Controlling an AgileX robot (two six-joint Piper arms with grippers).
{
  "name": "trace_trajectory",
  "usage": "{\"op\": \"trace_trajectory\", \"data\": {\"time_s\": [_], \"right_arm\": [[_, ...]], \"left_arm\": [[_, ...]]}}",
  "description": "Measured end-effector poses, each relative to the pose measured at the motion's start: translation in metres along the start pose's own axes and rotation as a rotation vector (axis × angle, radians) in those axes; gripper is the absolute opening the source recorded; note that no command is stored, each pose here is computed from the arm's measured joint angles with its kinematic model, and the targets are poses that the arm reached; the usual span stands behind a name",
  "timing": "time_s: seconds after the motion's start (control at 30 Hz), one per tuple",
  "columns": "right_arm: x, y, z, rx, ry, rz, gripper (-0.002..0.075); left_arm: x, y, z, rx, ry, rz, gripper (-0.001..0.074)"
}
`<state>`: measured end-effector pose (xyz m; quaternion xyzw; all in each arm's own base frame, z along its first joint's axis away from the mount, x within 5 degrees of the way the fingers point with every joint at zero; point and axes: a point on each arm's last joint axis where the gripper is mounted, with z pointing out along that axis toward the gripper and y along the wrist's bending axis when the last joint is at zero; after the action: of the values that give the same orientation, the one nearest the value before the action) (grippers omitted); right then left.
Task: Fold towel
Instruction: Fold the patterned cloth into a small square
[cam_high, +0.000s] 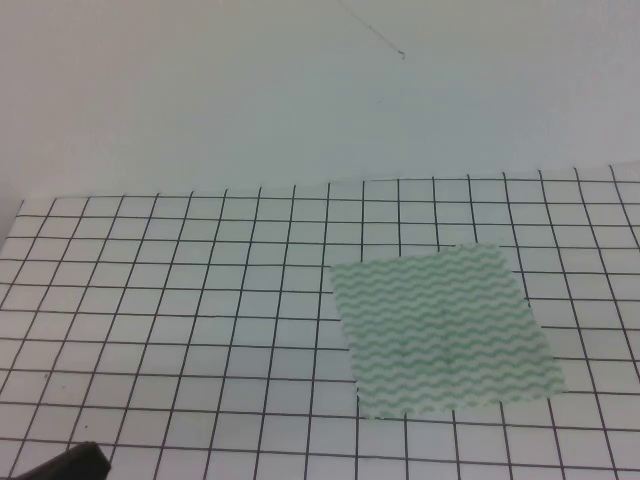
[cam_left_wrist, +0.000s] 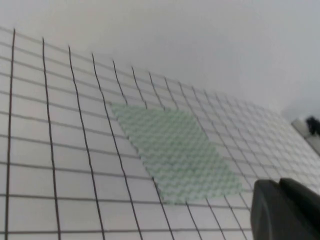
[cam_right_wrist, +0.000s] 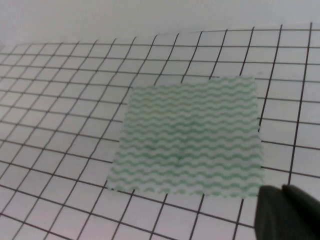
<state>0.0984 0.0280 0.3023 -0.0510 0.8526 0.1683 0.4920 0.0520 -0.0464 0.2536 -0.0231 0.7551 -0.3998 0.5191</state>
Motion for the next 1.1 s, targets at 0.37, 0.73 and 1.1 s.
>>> {"op": "trace_trajectory", "data": {"time_s": [0.37, 0.73, 1.1], "right_arm": [[-0.024, -0.014, 0.061, -0.093, 0.33, -0.093, 0.0076], [-0.01, -0.037, 0.125, -0.087, 0.476, -0.026, 0.0272], [-0.005, -0.054, 0.185, -0.091, 0.599, 0.011, 0.0277]], "left_arm": [[-0.038, -0.018, 0.053, -0.031, 0.247, 0.02, 0.0034], [-0.046, -0.002, 0.113, -0.105, 0.448, 0.025, 0.0299], [-0.048, 0.009, 0.14, -0.125, 0.492, 0.111, 0.0307]]}}
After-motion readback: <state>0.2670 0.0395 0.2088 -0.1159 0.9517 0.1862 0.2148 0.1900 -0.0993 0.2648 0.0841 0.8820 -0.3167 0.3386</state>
